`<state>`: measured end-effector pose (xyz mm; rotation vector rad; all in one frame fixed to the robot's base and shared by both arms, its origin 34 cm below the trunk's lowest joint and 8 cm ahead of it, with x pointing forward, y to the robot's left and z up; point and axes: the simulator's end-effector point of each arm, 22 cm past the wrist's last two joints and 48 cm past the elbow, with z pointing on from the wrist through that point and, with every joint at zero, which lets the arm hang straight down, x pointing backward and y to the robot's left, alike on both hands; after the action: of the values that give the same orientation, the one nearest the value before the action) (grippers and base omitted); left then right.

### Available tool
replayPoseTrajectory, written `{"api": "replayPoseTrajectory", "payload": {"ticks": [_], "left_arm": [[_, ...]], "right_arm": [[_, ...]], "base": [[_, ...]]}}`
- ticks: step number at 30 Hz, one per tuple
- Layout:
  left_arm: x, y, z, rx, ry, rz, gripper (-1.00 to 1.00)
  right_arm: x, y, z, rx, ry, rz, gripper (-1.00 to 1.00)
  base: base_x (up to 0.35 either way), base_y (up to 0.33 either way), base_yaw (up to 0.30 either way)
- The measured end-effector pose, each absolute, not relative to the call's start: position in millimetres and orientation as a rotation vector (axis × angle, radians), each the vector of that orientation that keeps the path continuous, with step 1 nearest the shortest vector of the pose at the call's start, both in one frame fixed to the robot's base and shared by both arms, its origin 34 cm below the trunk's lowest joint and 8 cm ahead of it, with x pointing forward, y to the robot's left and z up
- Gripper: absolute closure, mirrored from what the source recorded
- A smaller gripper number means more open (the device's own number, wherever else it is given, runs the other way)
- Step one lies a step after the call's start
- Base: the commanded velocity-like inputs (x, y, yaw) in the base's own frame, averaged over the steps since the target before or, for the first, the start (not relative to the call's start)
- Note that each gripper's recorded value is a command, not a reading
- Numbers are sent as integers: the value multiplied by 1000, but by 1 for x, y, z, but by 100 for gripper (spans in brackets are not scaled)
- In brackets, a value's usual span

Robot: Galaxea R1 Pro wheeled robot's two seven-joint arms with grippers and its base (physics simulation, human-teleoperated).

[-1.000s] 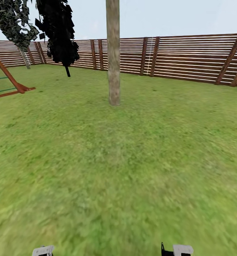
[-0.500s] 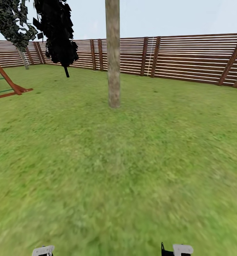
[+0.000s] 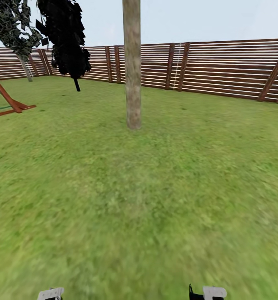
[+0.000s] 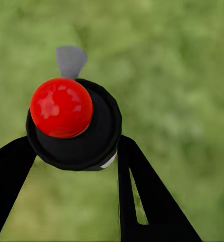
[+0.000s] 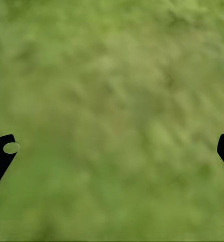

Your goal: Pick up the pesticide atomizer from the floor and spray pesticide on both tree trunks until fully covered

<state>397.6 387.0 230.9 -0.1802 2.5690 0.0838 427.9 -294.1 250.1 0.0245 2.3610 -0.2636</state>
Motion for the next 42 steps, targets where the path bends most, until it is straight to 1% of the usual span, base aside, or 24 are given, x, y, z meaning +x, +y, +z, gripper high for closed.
{"api": "replayPoseTrajectory", "payload": {"ticks": [21,28,42], "left_arm": [[398,387,231,-181,2569,83,100],[398,387,231,-181,2569,83,100],[397,387,231,-181,2569,83,100]], "right_arm": [[428,-293,250,26,2361,-262,-100],[428,-293,250,26,2361,-263,-100],[428,-296,250,26,2361,-267,-100]], "base": [[339,0,0],[339,0,104],[339,0,4]]}}
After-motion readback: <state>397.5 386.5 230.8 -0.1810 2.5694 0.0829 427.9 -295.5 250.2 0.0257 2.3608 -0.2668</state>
